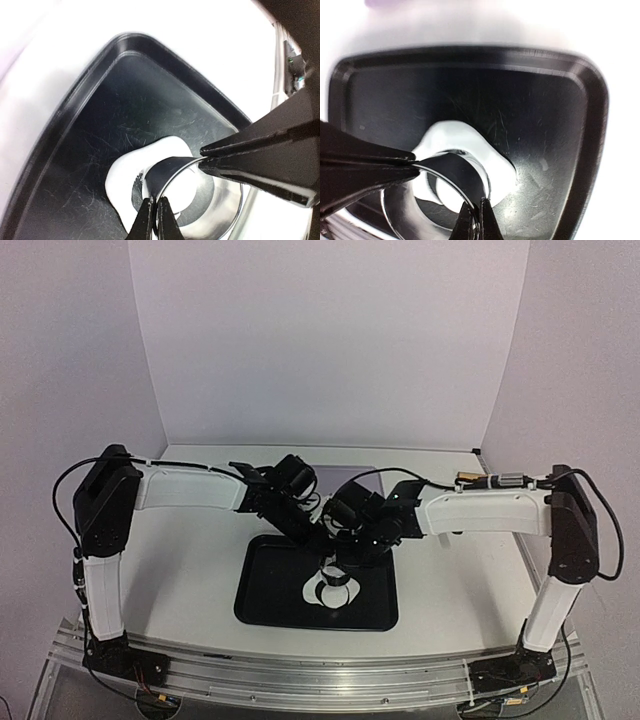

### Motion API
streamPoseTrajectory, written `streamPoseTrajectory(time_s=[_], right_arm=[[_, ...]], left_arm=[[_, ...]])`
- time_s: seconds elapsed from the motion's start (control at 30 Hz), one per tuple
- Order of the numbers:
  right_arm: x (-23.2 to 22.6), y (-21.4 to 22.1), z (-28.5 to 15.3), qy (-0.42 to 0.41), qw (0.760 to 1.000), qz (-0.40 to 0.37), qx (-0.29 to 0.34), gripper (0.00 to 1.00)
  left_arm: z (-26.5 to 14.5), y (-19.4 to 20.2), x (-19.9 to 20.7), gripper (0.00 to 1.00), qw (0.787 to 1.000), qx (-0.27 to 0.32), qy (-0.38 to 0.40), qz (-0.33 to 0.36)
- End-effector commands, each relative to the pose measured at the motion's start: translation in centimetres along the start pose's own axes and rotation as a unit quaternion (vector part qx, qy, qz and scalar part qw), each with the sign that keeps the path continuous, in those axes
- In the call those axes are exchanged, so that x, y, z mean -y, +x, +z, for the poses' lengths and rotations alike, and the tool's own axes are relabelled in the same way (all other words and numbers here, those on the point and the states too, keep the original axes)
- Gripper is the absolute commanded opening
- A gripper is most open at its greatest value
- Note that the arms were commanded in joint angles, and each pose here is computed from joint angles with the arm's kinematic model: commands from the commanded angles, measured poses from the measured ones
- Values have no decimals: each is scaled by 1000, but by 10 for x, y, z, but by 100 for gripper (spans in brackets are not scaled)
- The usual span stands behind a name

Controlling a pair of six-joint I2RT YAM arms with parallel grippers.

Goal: Roll out the dumpling wrappers from the dough

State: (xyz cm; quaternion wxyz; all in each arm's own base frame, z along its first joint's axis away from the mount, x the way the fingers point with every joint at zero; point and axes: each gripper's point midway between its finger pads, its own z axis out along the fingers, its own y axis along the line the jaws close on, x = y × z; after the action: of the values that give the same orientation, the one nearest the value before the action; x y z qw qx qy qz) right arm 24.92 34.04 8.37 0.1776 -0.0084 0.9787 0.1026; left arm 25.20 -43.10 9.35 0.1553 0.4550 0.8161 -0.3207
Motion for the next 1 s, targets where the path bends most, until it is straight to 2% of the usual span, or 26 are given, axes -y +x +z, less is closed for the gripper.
streamPoseTrajectory(time_s=[0.0, 0.1, 0.23, 0.3, 0.47, 0.73, 0.83, 0.97], right_arm=[[-8, -62, -58, -41, 994, 12, 96, 0], [-4, -74, -61, -41, 994, 16, 105, 0], [-7, -95, -64, -44, 992, 18, 118, 0], [-15, -106, -61, -45, 991, 10, 124, 0], [-16, -138, -44, -38, 991, 19, 129, 0], [42, -160, -15, 17, 991, 57, 116, 0], [61, -157, -20, 34, 991, 68, 114, 0], [99, -121, -30, 63, 990, 89, 85, 0]], left_arm=[[-35, -21, 1, 6, 1000, -1, -8, -1], [-53, -41, -6, 30, 1000, 21, -12, -8], [-86, -59, -23, 50, 998, 51, -27, -18], [-105, -66, -32, 57, 997, 69, -34, -23], [-148, -78, -42, 66, 993, 112, -24, -29], [-204, -87, -27, 73, 985, 162, 56, -11], [-215, -84, -41, 73, 984, 173, 48, -22], [-219, -65, -75, 73, 983, 171, 16, -59]])
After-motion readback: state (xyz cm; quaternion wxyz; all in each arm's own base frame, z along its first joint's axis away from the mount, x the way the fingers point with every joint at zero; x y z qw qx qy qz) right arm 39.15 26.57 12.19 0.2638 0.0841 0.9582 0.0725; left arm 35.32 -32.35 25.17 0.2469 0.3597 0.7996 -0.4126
